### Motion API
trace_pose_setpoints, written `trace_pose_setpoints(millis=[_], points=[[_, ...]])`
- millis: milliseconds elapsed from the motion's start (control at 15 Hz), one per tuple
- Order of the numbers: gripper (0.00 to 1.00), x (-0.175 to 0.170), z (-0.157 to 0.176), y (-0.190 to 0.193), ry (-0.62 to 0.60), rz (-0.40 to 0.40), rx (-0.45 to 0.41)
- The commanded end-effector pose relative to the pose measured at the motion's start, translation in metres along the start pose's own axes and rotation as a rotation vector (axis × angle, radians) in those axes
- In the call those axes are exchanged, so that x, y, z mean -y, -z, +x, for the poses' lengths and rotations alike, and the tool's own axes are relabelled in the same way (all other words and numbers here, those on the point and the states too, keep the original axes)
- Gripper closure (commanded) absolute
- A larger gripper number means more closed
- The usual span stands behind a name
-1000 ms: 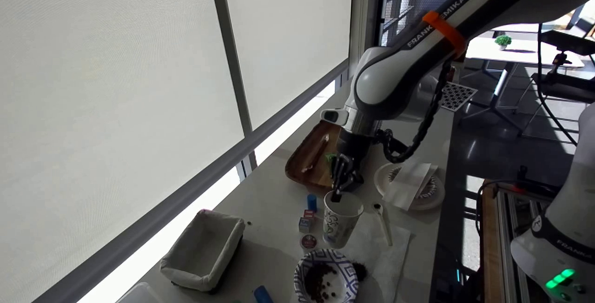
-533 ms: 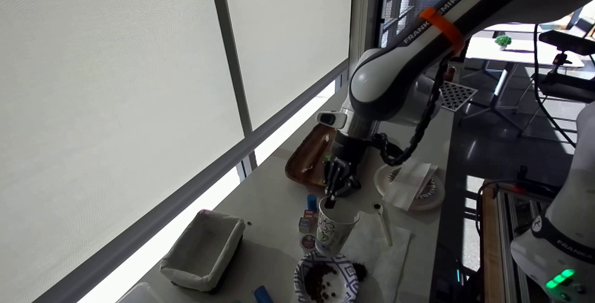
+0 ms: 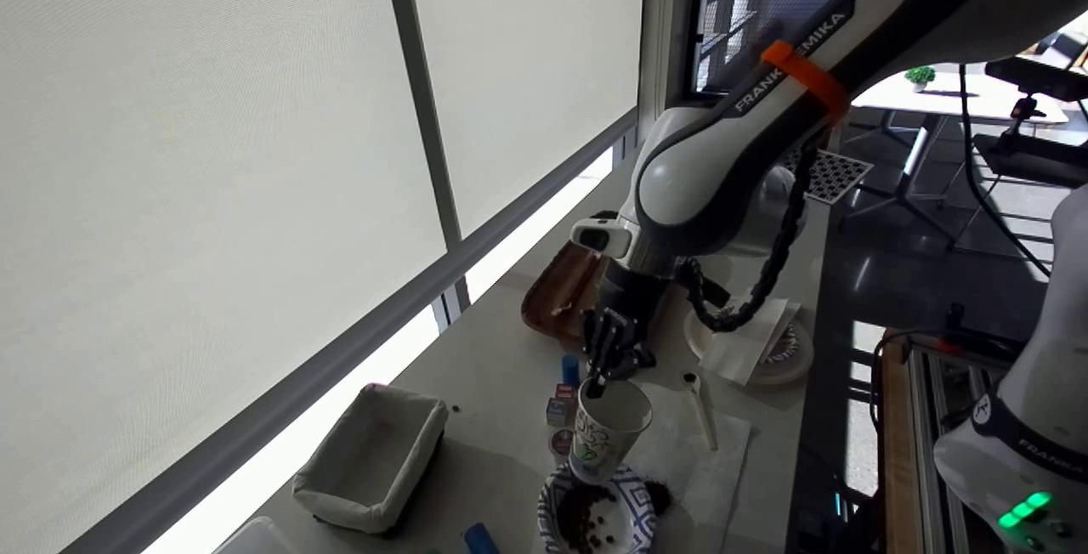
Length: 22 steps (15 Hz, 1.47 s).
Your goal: Pour the contents from the coffee cup into the black and white bowl on the left.
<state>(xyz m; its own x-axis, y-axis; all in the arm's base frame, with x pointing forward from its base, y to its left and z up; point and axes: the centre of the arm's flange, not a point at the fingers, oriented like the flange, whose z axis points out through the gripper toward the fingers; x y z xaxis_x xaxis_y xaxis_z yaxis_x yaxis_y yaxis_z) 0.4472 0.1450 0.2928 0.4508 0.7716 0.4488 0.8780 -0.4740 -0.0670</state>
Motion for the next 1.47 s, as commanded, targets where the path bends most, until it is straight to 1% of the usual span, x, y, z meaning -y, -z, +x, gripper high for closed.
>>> trace_pose_setpoints(millis=[0, 200, 333, 467, 600, 733, 867, 1000, 1200, 1333, 1400], points=[[0.99, 0.016, 0.007, -0.03, 0.145, -0.096, -0.024], [0.99, 0.028, 0.01, -0.031, 0.252, -0.178, -0.094], [0.99, 0.034, 0.013, -0.023, 0.31, -0.213, -0.15], [0.99, 0.035, 0.02, -0.015, 0.356, -0.226, -0.188], [0.99, 0.03, 0.022, -0.014, 0.4, -0.219, -0.232], [0.99, 0.024, 0.015, -0.018, 0.508, -0.206, -0.256], [0.99, 0.019, 0.01, -0.023, 0.591, -0.173, -0.286], [0.99, 0.014, 0.003, -0.029, 0.639, -0.129, -0.325], [0.99, 0.006, -0.017, -0.041, 0.713, -0.098, -0.438], [0.99, -0.002, -0.015, -0.038, 0.73, -0.065, -0.475], [0.99, -0.004, -0.013, -0.037, 0.746, -0.064, -0.5]])
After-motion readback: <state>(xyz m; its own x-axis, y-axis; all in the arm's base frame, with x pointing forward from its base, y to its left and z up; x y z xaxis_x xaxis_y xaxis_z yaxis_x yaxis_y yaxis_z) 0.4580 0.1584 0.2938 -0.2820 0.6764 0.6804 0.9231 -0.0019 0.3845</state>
